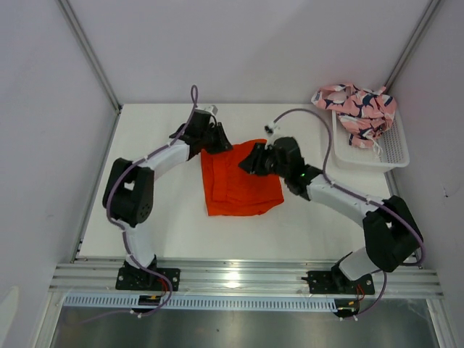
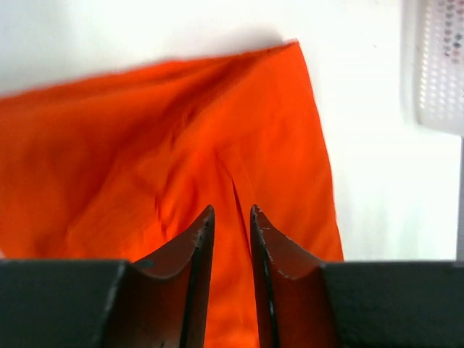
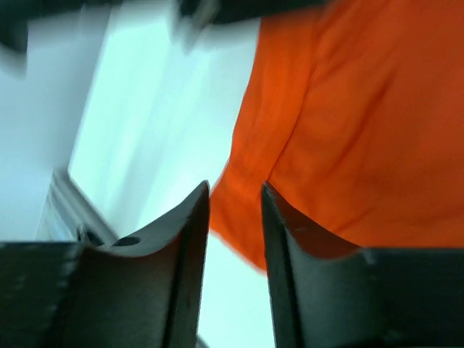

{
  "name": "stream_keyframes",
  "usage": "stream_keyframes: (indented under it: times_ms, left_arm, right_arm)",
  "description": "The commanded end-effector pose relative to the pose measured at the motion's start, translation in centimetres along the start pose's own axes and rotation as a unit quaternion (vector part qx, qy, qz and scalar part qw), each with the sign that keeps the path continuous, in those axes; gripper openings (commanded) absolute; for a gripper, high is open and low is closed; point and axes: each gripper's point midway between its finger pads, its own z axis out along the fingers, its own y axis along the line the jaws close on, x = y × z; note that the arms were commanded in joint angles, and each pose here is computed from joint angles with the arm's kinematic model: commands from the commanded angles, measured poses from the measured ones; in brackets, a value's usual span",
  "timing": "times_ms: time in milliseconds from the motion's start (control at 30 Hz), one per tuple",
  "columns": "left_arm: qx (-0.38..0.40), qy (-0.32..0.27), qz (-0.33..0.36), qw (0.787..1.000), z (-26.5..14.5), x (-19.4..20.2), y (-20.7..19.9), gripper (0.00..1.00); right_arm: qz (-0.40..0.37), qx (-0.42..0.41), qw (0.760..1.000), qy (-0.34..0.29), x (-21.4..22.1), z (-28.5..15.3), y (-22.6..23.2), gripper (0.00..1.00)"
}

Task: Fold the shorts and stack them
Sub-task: Fold the shorts

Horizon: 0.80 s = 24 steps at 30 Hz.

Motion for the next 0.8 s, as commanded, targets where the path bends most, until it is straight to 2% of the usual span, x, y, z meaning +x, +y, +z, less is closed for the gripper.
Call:
stream_keyframes:
  times_ms: [0, 33, 67, 100, 133, 167, 200, 233, 333, 433, 767]
  left_arm:
    - [0.014, -0.042, 0.028, 0.999, -6.1, -0.5, -2.2, 0.3]
    - [0.013, -0.047, 0.031, 0.998, -6.8, -0.2, -2.4, 0.31]
    - [0.016, -0.054, 0.035, 0.998, -7.7, 0.0, -2.8, 0.35]
    - [0.006, -0.048, 0.036, 0.998, -8.7, 2.4, -2.1, 0.4]
    - [0.003, -0.054, 0.035, 0.998, -9.3, 2.9, -2.2, 0.58]
    - [-0.007, -0.049, 0.031, 0.998, -9.6, 4.5, -1.4, 0.66]
    - [-0.001, -0.052, 0.028, 0.998, -10.1, 5.4, -2.0, 0.71]
    - [-0.006, -0.042, 0.023, 0.999, -10.7, 7.7, -0.8, 0.79]
    - [0.0, -0.039, 0.014, 0.999, -11.9, 10.5, -0.4, 0.91]
    - [-0.013, -0.032, 0.009, 0.999, -12.6, 12.4, 0.8, 0.98]
    - [-0.028, -0.05, 0.0, 0.998, -16.5, 14.6, 2.7, 0.99]
  right_arm:
    - [0.004, 0.056, 0.998, -0.005, -4.2, -2.0, -4.3, 0.42]
    - [0.012, 0.077, 0.997, 0.016, -3.9, -2.2, -6.0, 0.43]
    - [0.023, 0.097, 0.995, 0.009, -5.3, -2.5, -7.8, 0.45]
    - [0.037, 0.118, 0.992, 0.032, -4.4, -2.3, -9.5, 0.47]
    - [0.041, 0.132, 0.99, 0.039, -4.4, -2.3, -10.8, 0.5]
    - [0.049, 0.154, 0.986, 0.041, -4.6, -2.6, -12.4, 0.52]
    - [0.052, 0.169, 0.983, 0.043, -4.7, -2.6, -13.3, 0.53]
    - [0.058, 0.184, 0.979, 0.061, -3.7, -2.6, -14.5, 0.57]
    - [0.074, 0.212, 0.971, 0.08, -2.2, -3.0, -16.8, 0.61]
    - [0.081, 0.228, 0.966, 0.097, -0.4, -3.4, -18.1, 0.63]
    - [0.086, 0.237, 0.957, 0.143, 4.5, -3.7, -18.4, 0.61]
